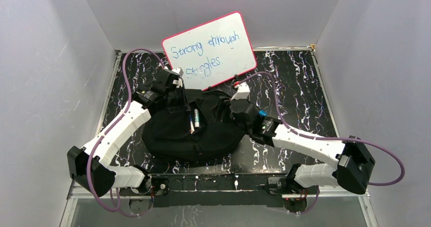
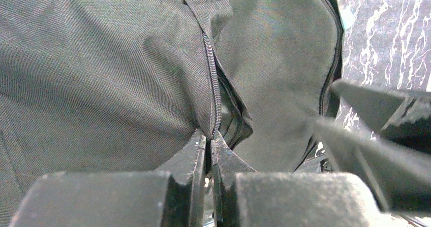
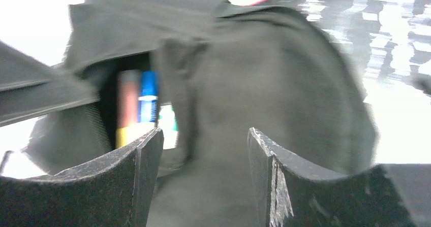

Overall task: Pack the student bag
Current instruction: Place the stationery in the student bag, then pick up the stationery from the center of the board.

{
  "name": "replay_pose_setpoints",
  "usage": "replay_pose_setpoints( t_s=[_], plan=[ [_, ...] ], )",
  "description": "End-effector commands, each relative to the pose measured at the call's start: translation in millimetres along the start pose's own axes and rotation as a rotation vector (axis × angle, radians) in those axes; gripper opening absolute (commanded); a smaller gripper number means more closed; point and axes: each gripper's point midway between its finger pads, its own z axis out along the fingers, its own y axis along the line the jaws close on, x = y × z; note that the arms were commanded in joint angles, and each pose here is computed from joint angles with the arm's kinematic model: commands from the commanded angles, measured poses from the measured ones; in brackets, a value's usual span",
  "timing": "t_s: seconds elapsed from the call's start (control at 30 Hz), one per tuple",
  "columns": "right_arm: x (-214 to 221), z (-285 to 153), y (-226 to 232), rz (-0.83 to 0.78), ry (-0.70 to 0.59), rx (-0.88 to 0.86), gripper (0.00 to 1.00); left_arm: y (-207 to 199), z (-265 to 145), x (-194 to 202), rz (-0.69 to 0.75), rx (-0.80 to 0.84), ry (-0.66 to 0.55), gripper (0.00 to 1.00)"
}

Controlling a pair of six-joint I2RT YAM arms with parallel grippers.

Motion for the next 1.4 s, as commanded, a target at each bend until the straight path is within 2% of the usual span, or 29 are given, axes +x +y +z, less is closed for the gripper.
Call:
replay_pose_setpoints(
  t_s=[0.0,0.13,0.3,0.53,0.63,0.77,1.1,1.2,1.37],
  plan=[
    [-19,-21,-102,-0.107,0.009,0.41,0.71,-22,-11,-18,-0.013,0.097,-0.065,0.0],
    [-30,-41,-171,-0.089,0.052,0.59,0.72,-25,-8,-20,-0.013,0.099,-0.06,0.0],
    [-37,-45,-212,-0.061,0.108,0.606,0.72,-28,-4,-21,-0.014,0.107,-0.049,0.0],
    [1,-27,-257,-0.062,0.447,0.607,0.76,-29,-4,-23,-0.017,0.109,-0.05,0.0],
    [9,-18,-264,-0.084,0.53,0.572,0.76,-29,-4,-23,-0.018,0.108,-0.052,0.0],
    [8,-2,-261,-0.135,0.54,0.485,0.78,-29,-3,-22,-0.019,0.108,-0.047,0.0],
    [16,27,-276,-0.19,0.647,0.455,0.76,-28,-3,-22,-0.016,0.105,-0.05,0.0],
    [21,33,-281,-0.195,0.673,0.462,0.74,-28,-4,-22,-0.016,0.105,-0.052,0.0],
    [31,41,-278,-0.171,0.712,0.417,0.63,-27,-3,-21,-0.015,0.103,-0.051,0.0]
  ],
)
